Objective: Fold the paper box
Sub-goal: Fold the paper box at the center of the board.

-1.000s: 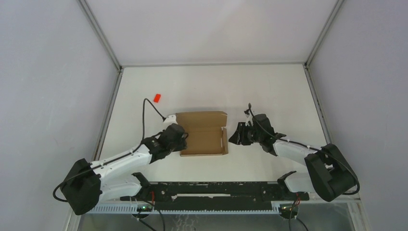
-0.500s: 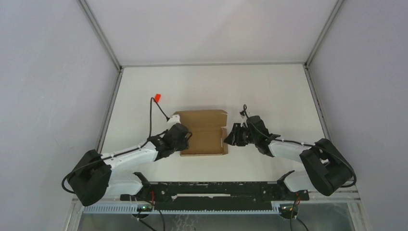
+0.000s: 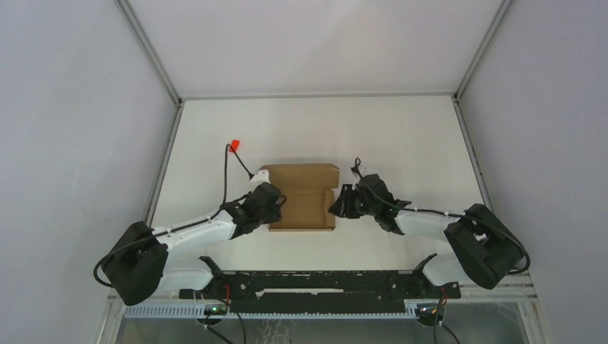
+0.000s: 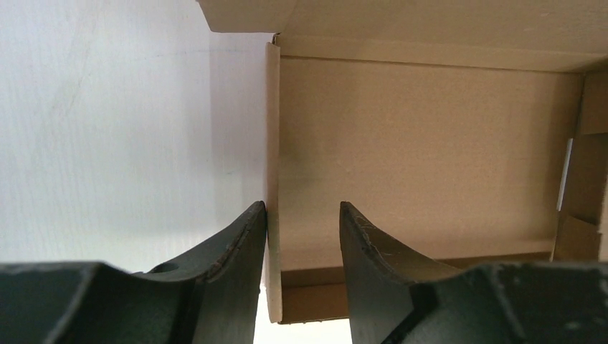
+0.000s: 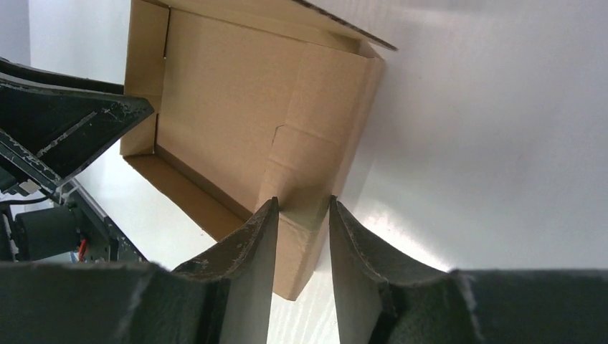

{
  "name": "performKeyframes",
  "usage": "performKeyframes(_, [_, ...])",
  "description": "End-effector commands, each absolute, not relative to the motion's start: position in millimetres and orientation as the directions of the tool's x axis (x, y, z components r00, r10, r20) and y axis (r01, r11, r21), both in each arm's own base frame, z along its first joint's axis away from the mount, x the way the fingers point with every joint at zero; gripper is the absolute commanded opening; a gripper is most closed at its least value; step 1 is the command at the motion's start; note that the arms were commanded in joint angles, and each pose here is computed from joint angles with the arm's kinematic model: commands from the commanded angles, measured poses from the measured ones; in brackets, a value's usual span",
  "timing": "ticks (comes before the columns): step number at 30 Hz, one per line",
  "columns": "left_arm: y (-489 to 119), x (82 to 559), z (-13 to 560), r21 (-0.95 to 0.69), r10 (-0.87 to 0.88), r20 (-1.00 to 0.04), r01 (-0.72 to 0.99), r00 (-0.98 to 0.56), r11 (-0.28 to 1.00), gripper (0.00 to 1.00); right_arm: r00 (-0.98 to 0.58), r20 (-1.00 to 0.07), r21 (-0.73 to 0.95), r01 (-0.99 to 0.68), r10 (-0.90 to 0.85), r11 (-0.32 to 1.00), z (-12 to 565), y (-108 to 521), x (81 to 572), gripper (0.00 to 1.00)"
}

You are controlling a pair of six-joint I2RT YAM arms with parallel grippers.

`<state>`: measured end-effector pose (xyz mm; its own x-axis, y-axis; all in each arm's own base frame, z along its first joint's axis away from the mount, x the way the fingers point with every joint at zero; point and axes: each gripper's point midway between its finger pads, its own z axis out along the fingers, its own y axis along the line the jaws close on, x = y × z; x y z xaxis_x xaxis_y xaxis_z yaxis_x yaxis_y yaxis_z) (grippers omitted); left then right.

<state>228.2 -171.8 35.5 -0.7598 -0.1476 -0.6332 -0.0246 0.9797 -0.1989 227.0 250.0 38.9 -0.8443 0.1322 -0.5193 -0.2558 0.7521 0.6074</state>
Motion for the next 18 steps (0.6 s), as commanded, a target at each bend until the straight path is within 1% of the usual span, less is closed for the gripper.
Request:
performKeyframes(1, [-186, 243, 50, -0.249, -0.169, -0.667, 0.004, -0.726, 0.969, 0.47, -0.814, -0.569, 0.561, -0.276, 0.121, 0.780, 50, 261, 237, 0.40])
performKeyframes(8, [-188, 242, 49, -0.253, -0.166, -0.666, 0.010, -0.728, 0.967, 0.46, -0.807, -0.587, 0.466, -0.273, 0.063, 0.842, 44, 263, 236, 0.37])
performKeyframes(14, [-189, 242, 49, -0.258, -0.167, -0.665, 0.015, -0.728, 0.966, 0.46, -0.792, -0.610, 0.323, -0.263, -0.012, 0.909, 37, 256, 237, 0.36])
performKeyframes(18, [-189, 242, 48, -0.259, -0.165, -0.666, 0.019, -0.727, 0.966, 0.46, -0.788, -0.612, 0.237, -0.261, -0.064, 0.936, 33, 255, 236, 0.40])
